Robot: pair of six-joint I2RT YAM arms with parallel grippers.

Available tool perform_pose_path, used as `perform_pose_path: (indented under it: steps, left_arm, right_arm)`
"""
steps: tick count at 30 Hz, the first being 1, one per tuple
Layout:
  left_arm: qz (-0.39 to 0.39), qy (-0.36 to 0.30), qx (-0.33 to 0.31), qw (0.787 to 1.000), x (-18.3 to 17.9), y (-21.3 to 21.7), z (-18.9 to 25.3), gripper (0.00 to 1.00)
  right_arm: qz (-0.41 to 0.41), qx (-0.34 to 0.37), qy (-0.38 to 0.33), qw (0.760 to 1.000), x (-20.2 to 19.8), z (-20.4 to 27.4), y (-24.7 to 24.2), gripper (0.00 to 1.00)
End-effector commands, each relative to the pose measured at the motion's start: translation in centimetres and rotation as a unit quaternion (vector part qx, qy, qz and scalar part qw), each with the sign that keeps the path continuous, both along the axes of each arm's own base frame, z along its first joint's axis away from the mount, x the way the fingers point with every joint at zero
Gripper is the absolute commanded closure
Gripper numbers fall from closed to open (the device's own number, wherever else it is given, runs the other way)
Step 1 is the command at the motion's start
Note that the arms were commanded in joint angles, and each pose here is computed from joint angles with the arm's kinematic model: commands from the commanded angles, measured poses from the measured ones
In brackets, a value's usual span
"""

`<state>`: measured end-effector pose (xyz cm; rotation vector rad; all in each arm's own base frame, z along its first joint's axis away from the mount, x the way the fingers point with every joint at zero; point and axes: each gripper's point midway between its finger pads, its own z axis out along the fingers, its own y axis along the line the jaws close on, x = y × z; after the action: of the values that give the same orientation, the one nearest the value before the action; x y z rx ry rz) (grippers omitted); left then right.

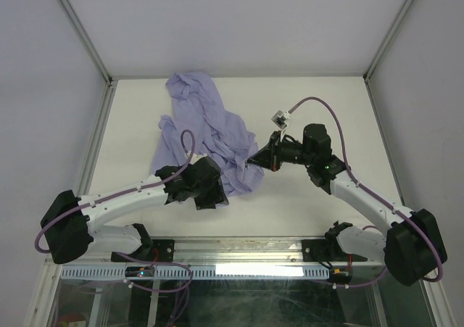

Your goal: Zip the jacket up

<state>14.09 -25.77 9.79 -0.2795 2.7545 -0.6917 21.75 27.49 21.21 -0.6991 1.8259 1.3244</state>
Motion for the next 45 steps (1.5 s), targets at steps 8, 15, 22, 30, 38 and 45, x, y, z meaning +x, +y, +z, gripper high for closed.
perform_pose_path:
  steps: [8,15,22,30,38,45]
  left_arm:
    - [0.081,-0.018,0.073,0.994,3.1,-0.4,-3.0,0.52]
    - [0.073,-0.010,0.120,0.990,4.1,-1.0,-5.6,0.51]
    - [0.067,-0.001,0.162,0.985,4.1,-0.3,-7.3,0.49]
    - [0.060,0.004,0.170,0.984,3.7,0.1,-4.7,0.46]
    - [0.085,0.018,0.162,0.983,2.2,1.8,-3.0,0.60]
    - [0.069,0.015,0.166,0.984,2.6,1.0,-3.8,0.70]
  right_arm:
    - [0.004,0.010,-0.042,0.999,-0.6,1.4,-0.5,1.00]
    - [0.015,0.010,-0.042,0.999,-0.9,1.4,-0.5,1.00]
    - [0.018,0.008,-0.041,0.999,-1.1,1.1,-0.7,1.00]
    - [0.021,0.005,-0.041,0.999,-1.3,1.0,-0.8,1.00]
    - [0.017,0.000,-0.039,0.999,-1.3,0.6,-1.0,1.00]
    - [0.017,-0.003,-0.036,0.999,-1.4,0.4,-1.0,1.00]
